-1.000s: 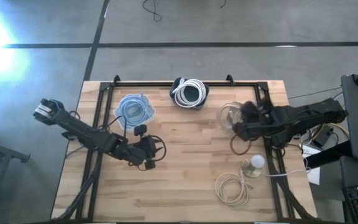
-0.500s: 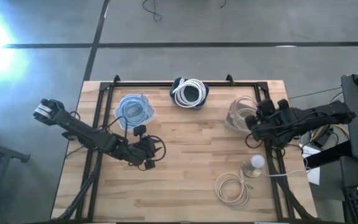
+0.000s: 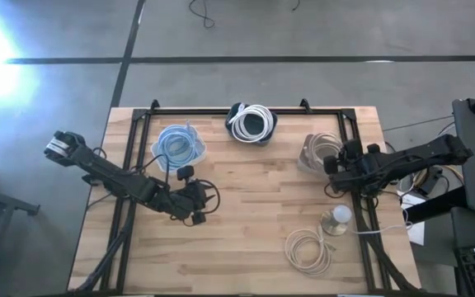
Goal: Pick & Place USB Port
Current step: Put the left brown usb cable into the gray bin
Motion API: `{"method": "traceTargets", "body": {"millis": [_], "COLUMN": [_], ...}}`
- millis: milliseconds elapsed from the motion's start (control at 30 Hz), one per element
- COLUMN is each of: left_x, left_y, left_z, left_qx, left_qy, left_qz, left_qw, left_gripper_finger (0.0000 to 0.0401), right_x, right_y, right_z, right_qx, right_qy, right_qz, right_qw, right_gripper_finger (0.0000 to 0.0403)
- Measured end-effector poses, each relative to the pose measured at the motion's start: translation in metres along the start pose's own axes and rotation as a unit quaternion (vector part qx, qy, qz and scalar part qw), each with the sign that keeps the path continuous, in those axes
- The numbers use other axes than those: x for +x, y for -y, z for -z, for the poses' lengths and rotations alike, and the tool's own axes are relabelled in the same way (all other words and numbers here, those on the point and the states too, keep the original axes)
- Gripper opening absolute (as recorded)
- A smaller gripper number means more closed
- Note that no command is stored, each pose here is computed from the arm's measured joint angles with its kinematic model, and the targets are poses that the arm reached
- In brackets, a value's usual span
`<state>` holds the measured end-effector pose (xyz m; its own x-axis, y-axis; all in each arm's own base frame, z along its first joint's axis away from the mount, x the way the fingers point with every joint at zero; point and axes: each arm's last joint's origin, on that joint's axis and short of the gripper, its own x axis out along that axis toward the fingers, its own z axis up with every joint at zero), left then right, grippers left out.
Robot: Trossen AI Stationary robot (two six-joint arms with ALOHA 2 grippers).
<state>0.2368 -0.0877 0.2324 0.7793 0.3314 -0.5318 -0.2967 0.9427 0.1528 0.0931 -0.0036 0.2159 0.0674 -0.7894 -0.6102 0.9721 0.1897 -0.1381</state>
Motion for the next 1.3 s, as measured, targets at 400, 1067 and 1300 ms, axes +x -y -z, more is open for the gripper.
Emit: {"method": "traceTargets", "body": {"millis": [400,1067,1300], "left_x": [0.0,0.0,0.0], "left_y": [0.0,0.0,0.0], "left_z": [0.0,-0.001,-0.001], "left_qx": [-0.001,-0.004,-0.004], "left_qy": [0.0,0.004,0.004], "left_qz": [0.0,0.001,0.001], "left_qw": [1.0,1.0,1.0], "left_gripper_finger": [0.0135,0.0135,0.0135], "right_x": [0.013,0.005,-0.014], "right_y": [-0.017,-0.054,-0.071], "right_z": [0.018,0.009,-0.014], "right_qx": [-0.022,-0.079,-0.095], "right_qy": [-0.005,-0.02,-0.02], "right_qz": [-0.01,-0.055,-0.087], "right_qw": [1.0,0.995,0.991], "right_gripper_finger": [0.007,0.0181,0.0187]}}
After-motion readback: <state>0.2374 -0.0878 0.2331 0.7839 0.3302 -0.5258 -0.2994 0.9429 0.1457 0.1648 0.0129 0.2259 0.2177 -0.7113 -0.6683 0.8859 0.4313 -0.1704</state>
